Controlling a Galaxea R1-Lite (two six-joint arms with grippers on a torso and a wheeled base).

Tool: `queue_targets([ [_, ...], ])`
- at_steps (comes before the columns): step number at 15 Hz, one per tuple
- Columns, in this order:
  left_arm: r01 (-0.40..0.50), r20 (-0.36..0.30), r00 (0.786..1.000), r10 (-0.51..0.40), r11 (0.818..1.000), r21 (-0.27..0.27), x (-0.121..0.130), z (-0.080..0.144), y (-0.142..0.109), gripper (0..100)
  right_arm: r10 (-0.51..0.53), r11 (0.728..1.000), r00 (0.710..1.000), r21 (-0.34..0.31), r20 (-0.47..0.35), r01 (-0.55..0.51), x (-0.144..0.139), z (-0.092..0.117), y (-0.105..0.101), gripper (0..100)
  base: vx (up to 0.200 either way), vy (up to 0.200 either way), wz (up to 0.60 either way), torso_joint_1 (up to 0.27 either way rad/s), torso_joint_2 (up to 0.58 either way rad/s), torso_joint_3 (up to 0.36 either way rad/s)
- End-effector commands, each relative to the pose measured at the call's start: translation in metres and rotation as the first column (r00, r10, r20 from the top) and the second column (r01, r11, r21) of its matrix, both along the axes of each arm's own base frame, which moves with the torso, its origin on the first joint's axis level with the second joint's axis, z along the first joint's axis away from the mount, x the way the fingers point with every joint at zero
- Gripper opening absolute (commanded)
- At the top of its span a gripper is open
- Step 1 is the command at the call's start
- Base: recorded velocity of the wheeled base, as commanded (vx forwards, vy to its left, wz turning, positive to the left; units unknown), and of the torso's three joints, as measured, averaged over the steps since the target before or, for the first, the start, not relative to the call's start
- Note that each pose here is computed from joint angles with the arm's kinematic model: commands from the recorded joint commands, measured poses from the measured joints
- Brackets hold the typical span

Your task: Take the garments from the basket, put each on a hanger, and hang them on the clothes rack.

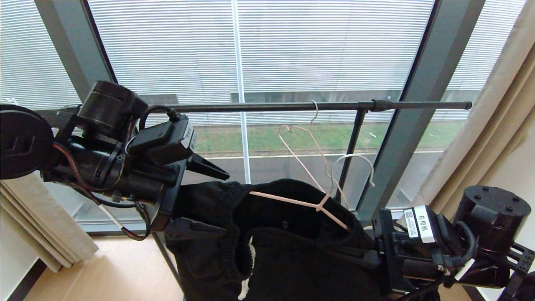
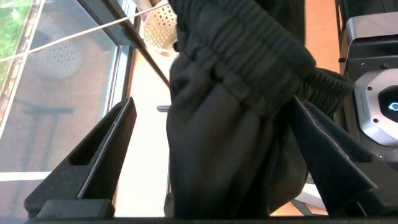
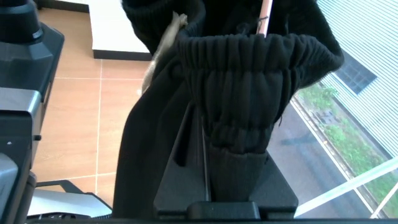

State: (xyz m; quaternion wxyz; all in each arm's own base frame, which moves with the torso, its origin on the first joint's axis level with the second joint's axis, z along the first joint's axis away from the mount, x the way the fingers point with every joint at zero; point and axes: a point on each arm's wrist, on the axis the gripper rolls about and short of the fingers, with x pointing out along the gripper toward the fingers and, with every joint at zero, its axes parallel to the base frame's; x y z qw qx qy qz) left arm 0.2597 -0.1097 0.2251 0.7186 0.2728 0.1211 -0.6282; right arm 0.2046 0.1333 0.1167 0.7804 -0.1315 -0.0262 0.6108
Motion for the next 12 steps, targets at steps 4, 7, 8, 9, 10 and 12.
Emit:
queue_targets([
  [4, 0.034, -0.019, 0.999, -0.034, 0.999, 0.007, 0.008, -0.007, -0.014, 100, 0.014, 1.000, 1.000, -0.001, -0.006, -0.014, -0.002, -0.002, 0.000, 0, 0.000, 0.000, 0.00, 0.000, 0.00, 0.000],
  [7, 0.052, -0.031, 0.998, -0.052, 0.999, 0.012, 0.009, -0.010, -0.020, 100, 0.028, 1.000, 1.000, 0.003, -0.003, -0.028, -0.002, 0.000, 0.000, 0, 0.000, 0.000, 0.00, 0.000, 0.00, 0.000],
  [8, 0.050, -0.031, 0.998, -0.049, 0.999, 0.019, 0.009, -0.011, -0.021, 100, 0.030, 1.000, 1.000, 0.003, -0.003, -0.030, -0.002, 0.000, 0.000, 0, 0.000, 0.000, 0.00, 0.000, 0.00, 0.000],
  [9, 0.047, -0.034, 0.998, -0.046, 0.999, 0.024, 0.010, -0.012, -0.021, 100, 0.030, 1.000, 1.000, 0.004, -0.002, -0.030, -0.003, 0.000, 0.000, 0, 0.000, 0.000, 0.00, 0.000, 0.00, 0.000],
  [10, 0.048, -0.036, 0.998, -0.047, 0.999, 0.026, 0.010, -0.013, -0.021, 100, 0.030, 1.000, 1.000, 0.004, -0.002, -0.030, -0.003, 0.000, 0.000, 0, 0.000, 0.000, 0.00, 0.000, 0.00, 0.000],
  [12, 0.046, -0.042, 0.998, -0.045, 0.998, 0.036, 0.011, -0.016, -0.024, 0, 0.030, 1.000, 1.000, 0.006, 0.002, -0.030, -0.003, 0.001, -0.001, 0, 0.000, 0.000, 0.00, 0.000, 0.00, 0.000],
])
